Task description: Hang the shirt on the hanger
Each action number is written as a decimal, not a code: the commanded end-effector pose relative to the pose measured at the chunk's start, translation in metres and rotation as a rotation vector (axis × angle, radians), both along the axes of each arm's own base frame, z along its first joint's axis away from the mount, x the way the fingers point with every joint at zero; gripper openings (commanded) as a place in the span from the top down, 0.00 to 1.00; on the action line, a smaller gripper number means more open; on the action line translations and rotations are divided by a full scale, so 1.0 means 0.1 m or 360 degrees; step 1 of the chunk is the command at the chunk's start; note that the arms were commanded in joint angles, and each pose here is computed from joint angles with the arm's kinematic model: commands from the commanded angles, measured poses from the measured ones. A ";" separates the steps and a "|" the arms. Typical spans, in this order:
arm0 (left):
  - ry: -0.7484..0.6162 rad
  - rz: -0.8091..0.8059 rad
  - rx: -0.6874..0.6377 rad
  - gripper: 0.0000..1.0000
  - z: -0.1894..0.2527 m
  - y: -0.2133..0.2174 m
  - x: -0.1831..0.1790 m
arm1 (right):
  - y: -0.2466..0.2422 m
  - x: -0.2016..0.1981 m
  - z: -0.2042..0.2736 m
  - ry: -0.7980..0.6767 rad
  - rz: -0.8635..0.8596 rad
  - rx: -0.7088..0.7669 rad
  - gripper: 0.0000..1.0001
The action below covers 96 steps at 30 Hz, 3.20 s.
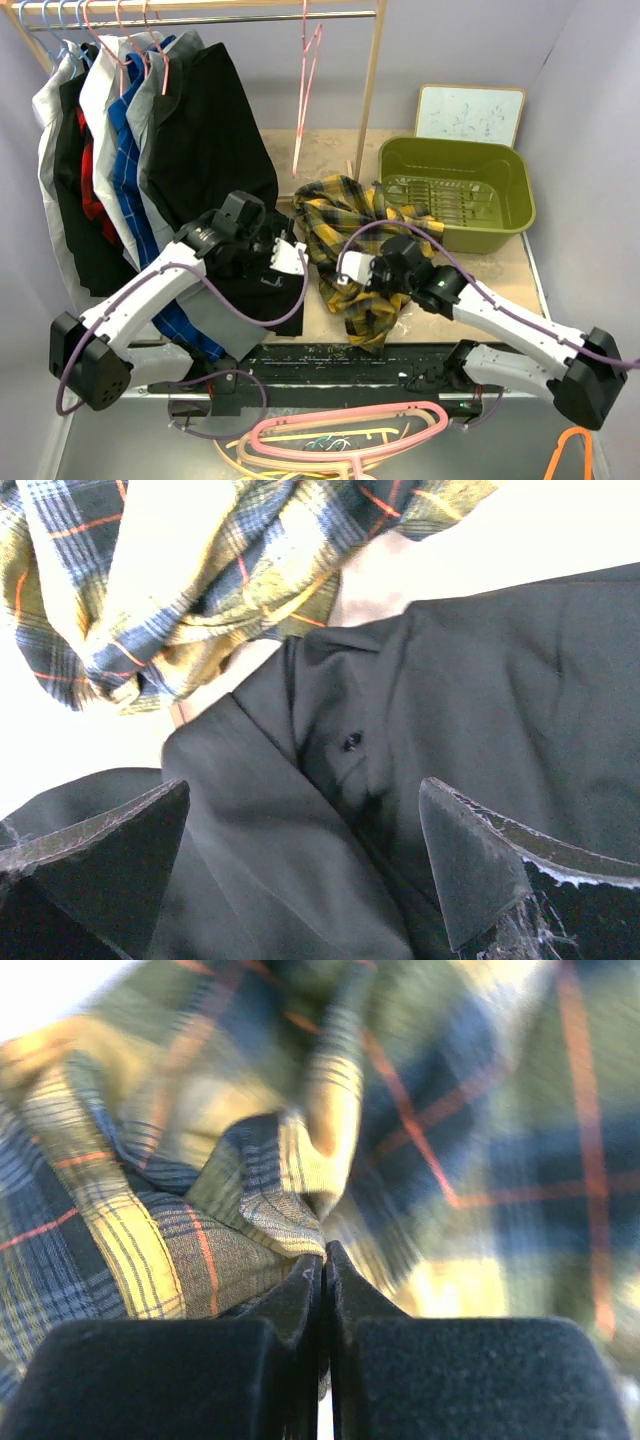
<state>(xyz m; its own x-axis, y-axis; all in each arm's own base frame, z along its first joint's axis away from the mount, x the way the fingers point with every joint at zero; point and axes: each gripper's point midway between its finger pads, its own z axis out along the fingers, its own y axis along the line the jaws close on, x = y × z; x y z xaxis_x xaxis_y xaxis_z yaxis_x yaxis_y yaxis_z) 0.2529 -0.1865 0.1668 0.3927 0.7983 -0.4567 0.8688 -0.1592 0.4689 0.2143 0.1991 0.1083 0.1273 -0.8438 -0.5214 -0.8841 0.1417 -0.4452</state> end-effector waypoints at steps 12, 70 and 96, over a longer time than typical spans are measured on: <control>-0.0255 -0.0667 0.0040 0.00 -0.28 -1.21 0.21 | -0.90 0.65 0.53 -0.0477 -0.0637 0.0023 1.00; -0.0751 0.0188 -0.0807 1.00 3.83 0.20 -0.44 | 0.14 -0.10 4.73 -0.0582 0.0118 0.1748 1.00; -0.0115 0.1004 -0.0441 1.00 0.60 0.27 1.19 | 1.08 0.55 1.36 0.1054 -0.0334 0.1684 1.00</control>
<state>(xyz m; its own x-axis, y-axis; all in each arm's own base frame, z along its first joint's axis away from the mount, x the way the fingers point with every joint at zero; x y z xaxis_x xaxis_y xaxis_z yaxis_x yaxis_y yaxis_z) 0.3422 -0.1525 0.1802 -0.1402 0.8385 -0.5266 0.8377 0.3840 0.3884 0.2546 0.2935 0.2047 -0.5504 -0.0696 -0.8320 -0.7701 0.4273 0.4737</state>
